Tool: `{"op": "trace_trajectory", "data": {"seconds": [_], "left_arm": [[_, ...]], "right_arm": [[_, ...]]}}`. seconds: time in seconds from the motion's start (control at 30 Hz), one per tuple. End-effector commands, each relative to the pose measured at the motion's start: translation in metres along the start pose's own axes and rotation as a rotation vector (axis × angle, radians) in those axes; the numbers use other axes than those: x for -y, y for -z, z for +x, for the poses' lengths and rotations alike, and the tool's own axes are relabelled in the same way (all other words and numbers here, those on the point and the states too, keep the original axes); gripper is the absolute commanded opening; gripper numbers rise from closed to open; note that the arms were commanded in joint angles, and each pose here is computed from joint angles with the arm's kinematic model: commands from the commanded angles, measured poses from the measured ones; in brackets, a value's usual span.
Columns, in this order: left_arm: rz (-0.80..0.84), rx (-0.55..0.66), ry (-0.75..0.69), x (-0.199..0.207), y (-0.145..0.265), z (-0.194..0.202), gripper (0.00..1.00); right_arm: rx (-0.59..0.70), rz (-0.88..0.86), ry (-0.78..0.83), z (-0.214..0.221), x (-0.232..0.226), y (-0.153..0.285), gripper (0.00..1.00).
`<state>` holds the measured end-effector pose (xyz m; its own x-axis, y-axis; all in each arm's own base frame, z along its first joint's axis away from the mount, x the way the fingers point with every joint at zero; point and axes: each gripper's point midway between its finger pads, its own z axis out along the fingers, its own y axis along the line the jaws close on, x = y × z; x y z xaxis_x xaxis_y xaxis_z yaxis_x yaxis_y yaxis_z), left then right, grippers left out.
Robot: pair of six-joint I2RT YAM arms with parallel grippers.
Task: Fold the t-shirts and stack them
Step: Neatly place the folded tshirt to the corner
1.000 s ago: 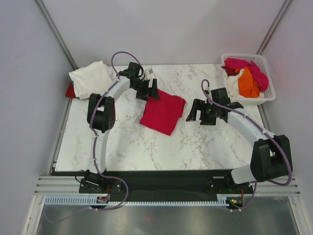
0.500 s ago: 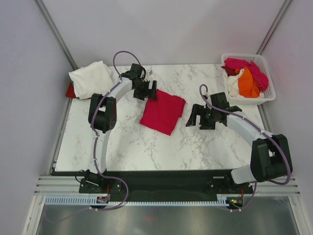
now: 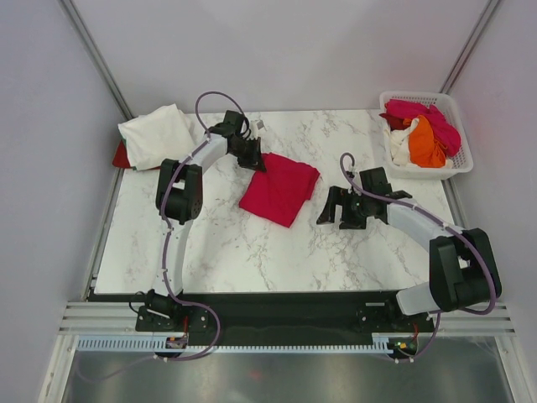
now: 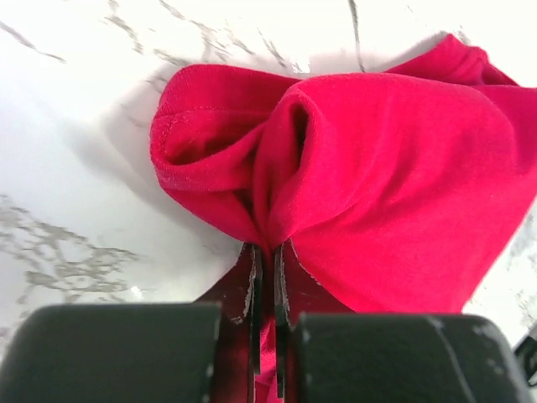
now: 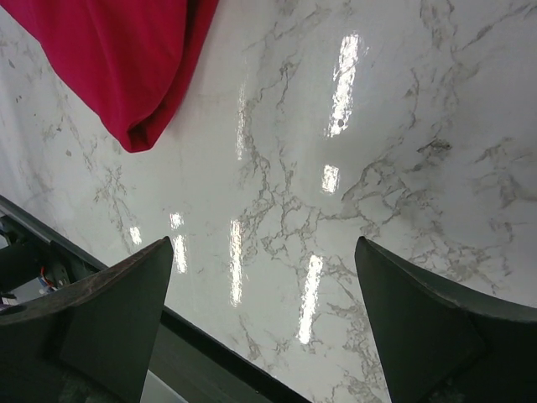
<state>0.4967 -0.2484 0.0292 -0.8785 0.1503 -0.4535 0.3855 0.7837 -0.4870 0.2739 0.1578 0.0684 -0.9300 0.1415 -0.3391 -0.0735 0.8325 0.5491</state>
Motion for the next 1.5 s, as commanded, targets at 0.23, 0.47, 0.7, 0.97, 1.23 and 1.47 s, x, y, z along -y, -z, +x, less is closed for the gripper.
{"op": "trace_trajectory", "data": {"seconds": [0.23,0.47,0.7,0.97,1.23,1.47], "left_arm": [[0.044,0.109,0.065,0.005,0.072,-0.044,0.02],[-0.104,0.174,0.072,-0.039,0.128,-0.074,0.02],[-0.2,0.316,0.121,-0.07,0.196,-0.107,0.02],[-0.286,0.51,0.107,-0.081,0.283,-0.145,0.02],[-0.258,0.742,0.171,-0.112,0.381,-0.166,0.02],[-0.268,0.865,0.359,-0.184,0.422,-0.16,0.02]], "right_arm": [[0.072,-0.217,0.062,0.051,-0.053,-0.039,0.98],[0.107,-0.271,0.141,0.063,-0.06,-0.051,0.98],[0.05,-0.23,0.13,0.068,-0.052,-0.069,0.98],[0.027,-0.242,0.143,0.07,-0.054,-0.071,0.98],[0.0,-0.247,0.143,0.073,-0.054,-0.076,0.98],[-0.041,-0.253,0.146,0.077,-0.054,-0.082,0.98]]}}
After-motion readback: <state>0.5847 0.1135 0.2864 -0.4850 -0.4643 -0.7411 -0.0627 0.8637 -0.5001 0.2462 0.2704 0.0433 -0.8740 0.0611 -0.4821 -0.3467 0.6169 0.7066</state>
